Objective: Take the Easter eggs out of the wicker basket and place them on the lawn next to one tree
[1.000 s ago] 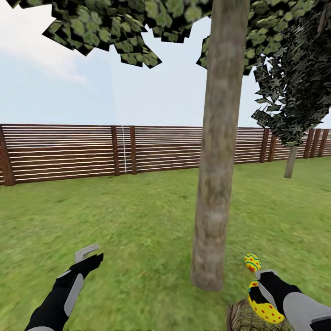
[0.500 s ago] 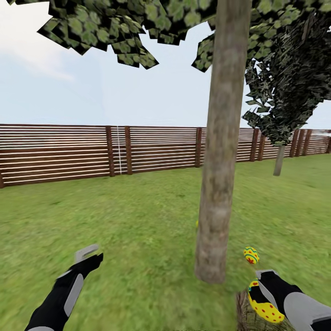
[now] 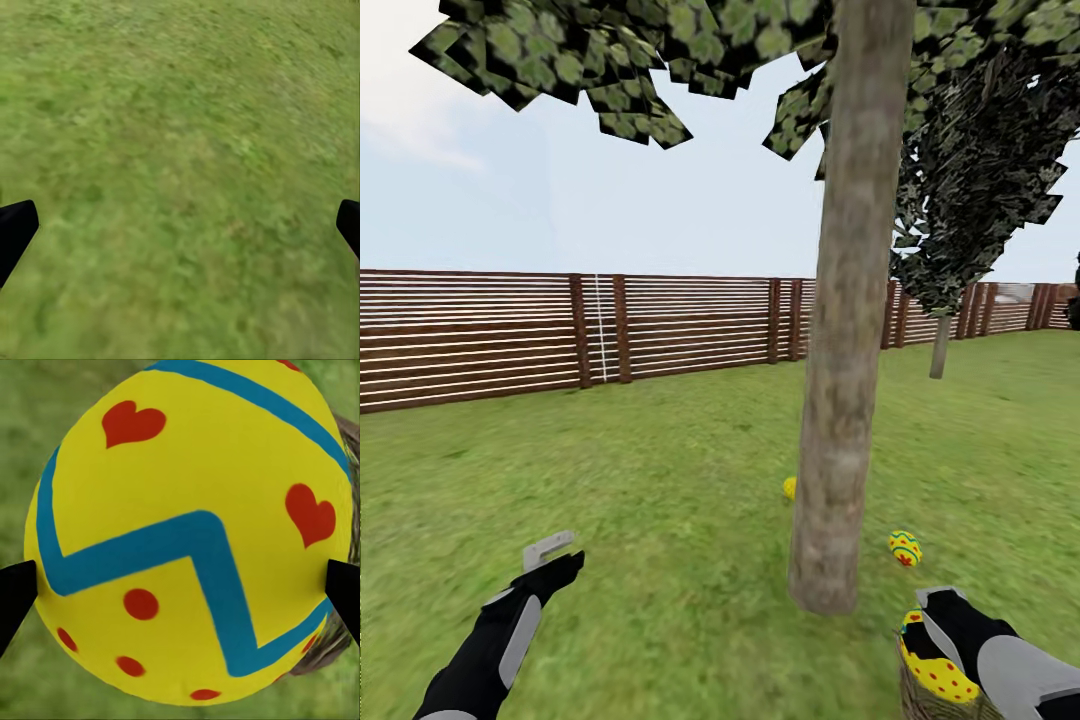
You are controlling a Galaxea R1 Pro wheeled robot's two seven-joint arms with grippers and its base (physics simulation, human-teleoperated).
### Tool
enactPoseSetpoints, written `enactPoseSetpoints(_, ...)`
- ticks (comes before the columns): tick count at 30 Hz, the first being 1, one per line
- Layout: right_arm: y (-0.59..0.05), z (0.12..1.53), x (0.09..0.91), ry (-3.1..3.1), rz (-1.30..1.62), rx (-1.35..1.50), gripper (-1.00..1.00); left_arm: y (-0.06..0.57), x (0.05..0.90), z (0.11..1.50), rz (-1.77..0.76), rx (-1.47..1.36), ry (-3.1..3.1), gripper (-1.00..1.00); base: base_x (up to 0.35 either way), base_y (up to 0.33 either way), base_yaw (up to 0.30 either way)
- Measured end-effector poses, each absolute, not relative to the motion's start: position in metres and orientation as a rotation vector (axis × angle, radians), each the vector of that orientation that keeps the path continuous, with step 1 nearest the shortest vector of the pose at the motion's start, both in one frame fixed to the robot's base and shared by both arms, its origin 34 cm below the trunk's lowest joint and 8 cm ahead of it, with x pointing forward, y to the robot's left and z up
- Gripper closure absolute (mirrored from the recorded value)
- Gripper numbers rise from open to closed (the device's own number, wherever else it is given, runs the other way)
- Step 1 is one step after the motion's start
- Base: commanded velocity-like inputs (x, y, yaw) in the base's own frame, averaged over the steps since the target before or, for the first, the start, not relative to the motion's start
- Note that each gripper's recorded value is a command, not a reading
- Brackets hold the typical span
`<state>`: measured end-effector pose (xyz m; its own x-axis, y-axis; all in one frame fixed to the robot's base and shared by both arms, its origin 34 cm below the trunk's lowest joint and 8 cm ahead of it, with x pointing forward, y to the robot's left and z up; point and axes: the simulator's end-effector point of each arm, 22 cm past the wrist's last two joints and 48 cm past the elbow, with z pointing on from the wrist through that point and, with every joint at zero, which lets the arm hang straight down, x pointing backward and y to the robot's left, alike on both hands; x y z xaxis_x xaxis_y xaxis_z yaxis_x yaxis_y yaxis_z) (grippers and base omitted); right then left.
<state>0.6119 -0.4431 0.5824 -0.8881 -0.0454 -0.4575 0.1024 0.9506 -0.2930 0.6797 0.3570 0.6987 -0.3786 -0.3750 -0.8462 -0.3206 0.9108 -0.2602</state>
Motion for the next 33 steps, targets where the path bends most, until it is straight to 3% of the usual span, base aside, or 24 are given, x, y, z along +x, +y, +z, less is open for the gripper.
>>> enactPoseSetpoints(20, -0.4444, 0.583, 0.612, 2.628, -0.432, 0.041, 1.0, 0.3568, 0.6793, 0.6977, -0.063, -0.503, 1.995, -1.0, 0.25, 0.267, 0.0)
enactPoseSetpoints(33, -0.4446, 0.5832, 0.6119, 2.628, -0.433, 0.041, 1.0, 0.3572, 0.6792, 0.6977, -0.065, -0.508, 1.992, -1.0, 0.332, 0.074, 0.0)
